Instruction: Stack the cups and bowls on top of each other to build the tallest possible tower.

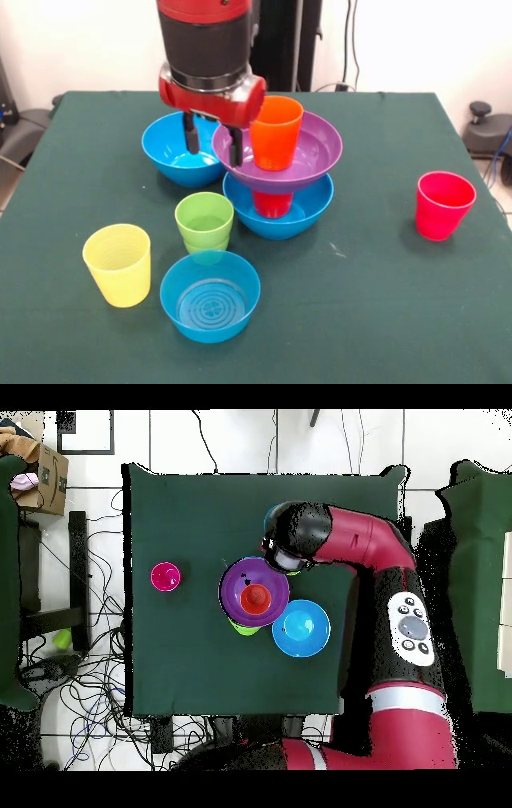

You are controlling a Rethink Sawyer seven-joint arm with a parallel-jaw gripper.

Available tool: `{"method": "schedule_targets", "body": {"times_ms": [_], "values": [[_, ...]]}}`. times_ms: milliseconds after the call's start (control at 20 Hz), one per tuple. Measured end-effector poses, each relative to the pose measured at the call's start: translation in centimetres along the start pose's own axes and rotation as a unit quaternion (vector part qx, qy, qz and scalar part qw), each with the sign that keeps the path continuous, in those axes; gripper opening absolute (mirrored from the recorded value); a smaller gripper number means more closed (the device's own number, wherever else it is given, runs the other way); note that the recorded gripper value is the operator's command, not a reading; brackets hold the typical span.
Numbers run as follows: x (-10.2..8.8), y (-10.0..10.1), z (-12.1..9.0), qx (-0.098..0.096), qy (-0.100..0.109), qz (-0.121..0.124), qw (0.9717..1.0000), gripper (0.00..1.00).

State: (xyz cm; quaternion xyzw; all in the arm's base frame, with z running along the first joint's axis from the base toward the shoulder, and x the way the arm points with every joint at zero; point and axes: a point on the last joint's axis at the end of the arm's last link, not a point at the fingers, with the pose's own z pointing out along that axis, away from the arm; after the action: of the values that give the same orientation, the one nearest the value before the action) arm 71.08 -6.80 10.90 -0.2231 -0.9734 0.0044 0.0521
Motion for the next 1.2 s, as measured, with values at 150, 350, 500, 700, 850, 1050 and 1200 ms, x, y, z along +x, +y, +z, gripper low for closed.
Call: {"method": "schedule_targets", "body": {"times_ms": [150, 350, 500, 700, 850, 1050, 1200], "values": [[-0.9, 1.5, 0.1, -0.004, -0.004, -0.008, 0.9999, 1.0], [-2.1, 2.5, -0.1, -0.007, -0.001, -0.011, 0.9999, 1.0], [-3.4, 3.0, -0.2, -0.009, 0.007, -0.01, 0.9999, 1.0], [-5.1, 3.3, -0.1, -0.01, 0.018, -0.007, 0.9998, 1.0], [-6.0, 3.4, 0.0, -0.011, 0.022, -0.005, 0.9997, 1.0], [-7.7, 3.8, 0.5, -0.016, 0.021, -0.002, 0.9996, 1.0], [-8.6, 4.0, 0.9, -0.021, 0.015, 0.0, 0.9997, 1.0]]}}
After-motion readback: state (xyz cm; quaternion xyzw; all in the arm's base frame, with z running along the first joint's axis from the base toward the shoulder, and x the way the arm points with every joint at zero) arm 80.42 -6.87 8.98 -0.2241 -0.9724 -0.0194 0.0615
